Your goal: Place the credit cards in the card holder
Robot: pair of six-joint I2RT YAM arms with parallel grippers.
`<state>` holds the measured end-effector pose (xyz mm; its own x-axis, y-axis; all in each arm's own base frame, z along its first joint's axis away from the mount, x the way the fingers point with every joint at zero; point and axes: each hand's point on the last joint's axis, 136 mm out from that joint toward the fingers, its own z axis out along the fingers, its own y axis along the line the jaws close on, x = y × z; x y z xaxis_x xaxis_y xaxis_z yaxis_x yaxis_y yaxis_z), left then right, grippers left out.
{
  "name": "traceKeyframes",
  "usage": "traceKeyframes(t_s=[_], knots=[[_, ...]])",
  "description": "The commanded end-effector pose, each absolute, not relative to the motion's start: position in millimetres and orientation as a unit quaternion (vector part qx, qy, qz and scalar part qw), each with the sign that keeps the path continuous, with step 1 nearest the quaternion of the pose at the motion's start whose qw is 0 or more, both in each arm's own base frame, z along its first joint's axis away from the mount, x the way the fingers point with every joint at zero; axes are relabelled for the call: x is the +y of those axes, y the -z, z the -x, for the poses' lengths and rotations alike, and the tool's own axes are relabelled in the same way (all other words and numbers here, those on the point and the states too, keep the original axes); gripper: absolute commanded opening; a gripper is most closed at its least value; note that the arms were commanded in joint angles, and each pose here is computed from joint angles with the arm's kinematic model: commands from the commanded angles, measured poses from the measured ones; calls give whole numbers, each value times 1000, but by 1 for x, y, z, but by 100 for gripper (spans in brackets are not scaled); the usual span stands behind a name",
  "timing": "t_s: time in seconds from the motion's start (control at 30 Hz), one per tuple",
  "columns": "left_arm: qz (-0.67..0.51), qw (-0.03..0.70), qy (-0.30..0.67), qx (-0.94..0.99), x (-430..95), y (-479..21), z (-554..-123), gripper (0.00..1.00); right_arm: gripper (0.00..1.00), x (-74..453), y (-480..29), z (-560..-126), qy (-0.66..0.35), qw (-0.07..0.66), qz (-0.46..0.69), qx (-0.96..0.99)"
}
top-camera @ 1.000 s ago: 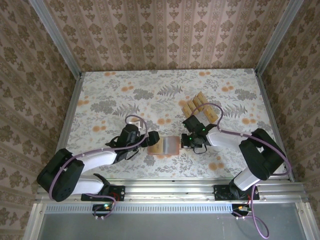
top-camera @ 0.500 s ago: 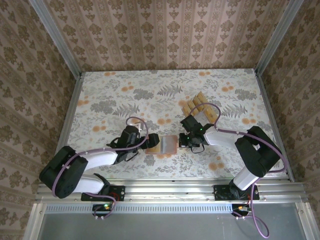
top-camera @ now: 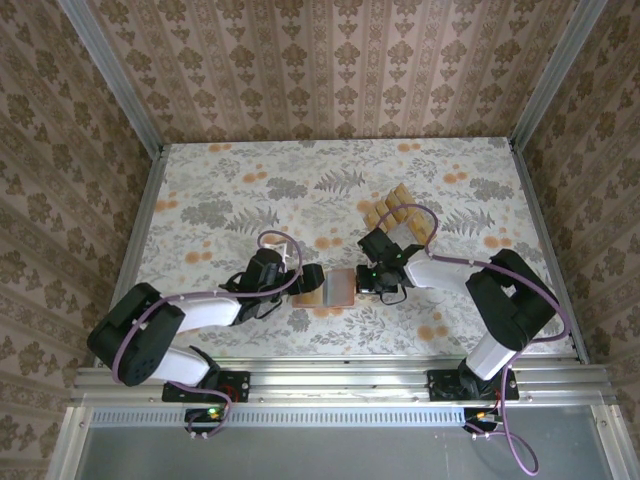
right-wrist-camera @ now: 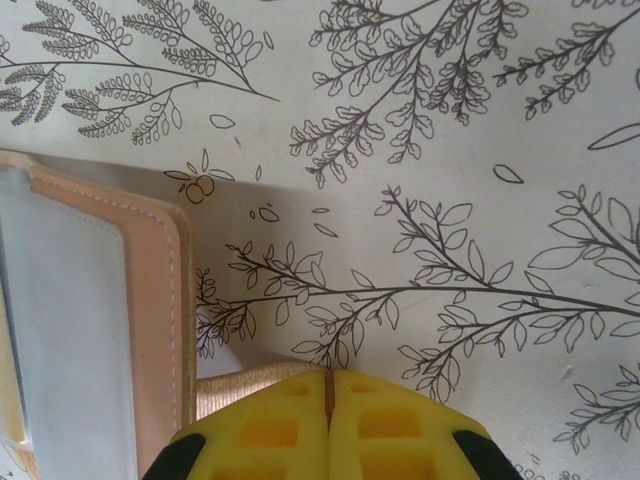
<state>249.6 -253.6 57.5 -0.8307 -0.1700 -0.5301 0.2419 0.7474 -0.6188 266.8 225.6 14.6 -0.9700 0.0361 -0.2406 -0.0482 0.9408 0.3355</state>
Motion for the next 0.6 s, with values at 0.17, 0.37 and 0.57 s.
traceKeyframes(t_s=[0.17,0.37,0.57], knots=[[-30,319,406,856,-270,-102,-238,100,0,235,11,-264,-167,103,8,981],[-49,324,429,842,-294,-118,-233,100,0,235,15,-263,-165,100,9,981],[-70,320,454,829,-325,-128,-228,100,0,235,18,-264,-164,97,9,982]])
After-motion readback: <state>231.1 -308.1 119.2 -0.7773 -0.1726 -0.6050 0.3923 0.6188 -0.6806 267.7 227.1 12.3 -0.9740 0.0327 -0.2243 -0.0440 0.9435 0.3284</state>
